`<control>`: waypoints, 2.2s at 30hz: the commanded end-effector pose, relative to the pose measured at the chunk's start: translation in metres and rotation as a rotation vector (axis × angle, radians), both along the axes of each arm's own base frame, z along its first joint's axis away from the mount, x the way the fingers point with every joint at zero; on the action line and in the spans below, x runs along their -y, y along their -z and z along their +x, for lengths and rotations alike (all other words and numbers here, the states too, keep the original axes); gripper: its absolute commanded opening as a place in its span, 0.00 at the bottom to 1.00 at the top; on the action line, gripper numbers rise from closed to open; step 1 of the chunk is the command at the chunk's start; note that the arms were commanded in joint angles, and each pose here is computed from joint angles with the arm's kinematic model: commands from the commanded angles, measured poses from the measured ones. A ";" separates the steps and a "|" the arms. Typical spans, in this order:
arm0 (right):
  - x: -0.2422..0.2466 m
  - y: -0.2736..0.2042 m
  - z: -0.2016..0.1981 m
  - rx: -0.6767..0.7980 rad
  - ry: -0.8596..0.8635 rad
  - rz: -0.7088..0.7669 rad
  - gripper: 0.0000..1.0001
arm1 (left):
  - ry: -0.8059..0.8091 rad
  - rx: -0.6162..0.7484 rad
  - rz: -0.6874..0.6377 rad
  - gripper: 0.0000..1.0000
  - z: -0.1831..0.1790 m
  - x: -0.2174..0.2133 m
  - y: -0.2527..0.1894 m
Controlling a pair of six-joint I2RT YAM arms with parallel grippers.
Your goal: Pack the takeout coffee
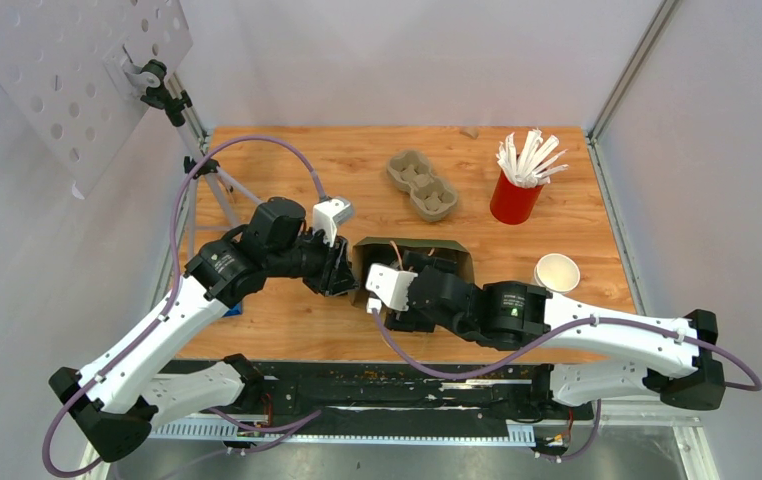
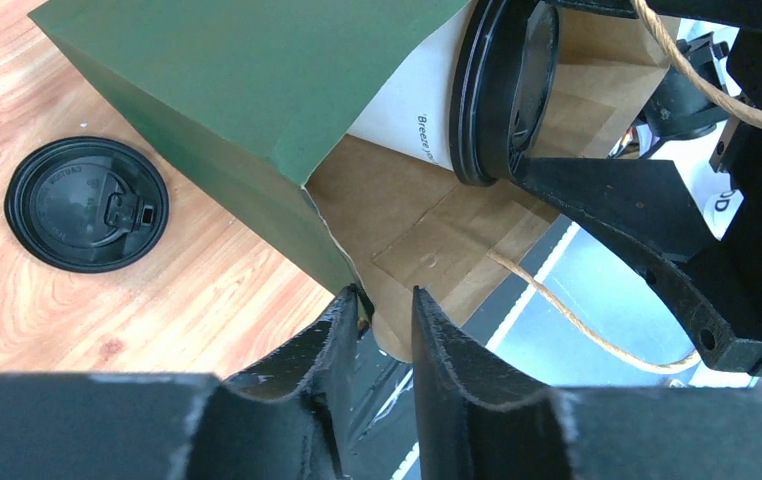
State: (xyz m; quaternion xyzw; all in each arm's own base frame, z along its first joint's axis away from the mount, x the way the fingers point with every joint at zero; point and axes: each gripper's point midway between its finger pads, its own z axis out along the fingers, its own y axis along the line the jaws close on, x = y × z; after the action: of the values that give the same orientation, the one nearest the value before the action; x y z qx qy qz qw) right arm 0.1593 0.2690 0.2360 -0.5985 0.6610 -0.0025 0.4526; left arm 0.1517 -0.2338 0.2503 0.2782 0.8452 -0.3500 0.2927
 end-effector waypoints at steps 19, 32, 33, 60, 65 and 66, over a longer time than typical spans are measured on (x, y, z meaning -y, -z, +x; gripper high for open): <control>0.028 -0.033 0.006 0.159 -0.100 -0.094 0.57 | 0.113 0.051 -0.028 0.01 -0.009 0.004 0.004; 0.036 -0.020 0.019 0.157 -0.141 -0.184 0.56 | 0.151 0.086 -0.070 0.00 -0.012 0.009 -0.005; 0.038 -0.017 0.020 0.155 -0.142 -0.191 0.56 | 0.157 0.089 -0.071 0.00 -0.012 0.009 -0.006; 0.031 0.029 0.037 0.215 -0.210 -0.305 0.54 | 0.254 0.110 -0.115 0.06 -0.024 0.014 -0.005; 0.034 0.036 0.038 0.215 -0.207 -0.336 0.54 | 0.257 0.115 -0.121 0.06 -0.025 0.014 -0.008; 0.034 0.037 0.038 0.213 -0.208 -0.339 0.54 | 0.257 0.115 -0.123 0.06 -0.025 0.014 -0.008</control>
State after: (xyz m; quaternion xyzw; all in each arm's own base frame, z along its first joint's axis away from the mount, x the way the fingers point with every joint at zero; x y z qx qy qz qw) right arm 0.1901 0.2321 0.1954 -0.7357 0.5363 -0.1177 0.3966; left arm 0.1281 -0.2429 0.2422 0.3675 0.7902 -0.3996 0.2842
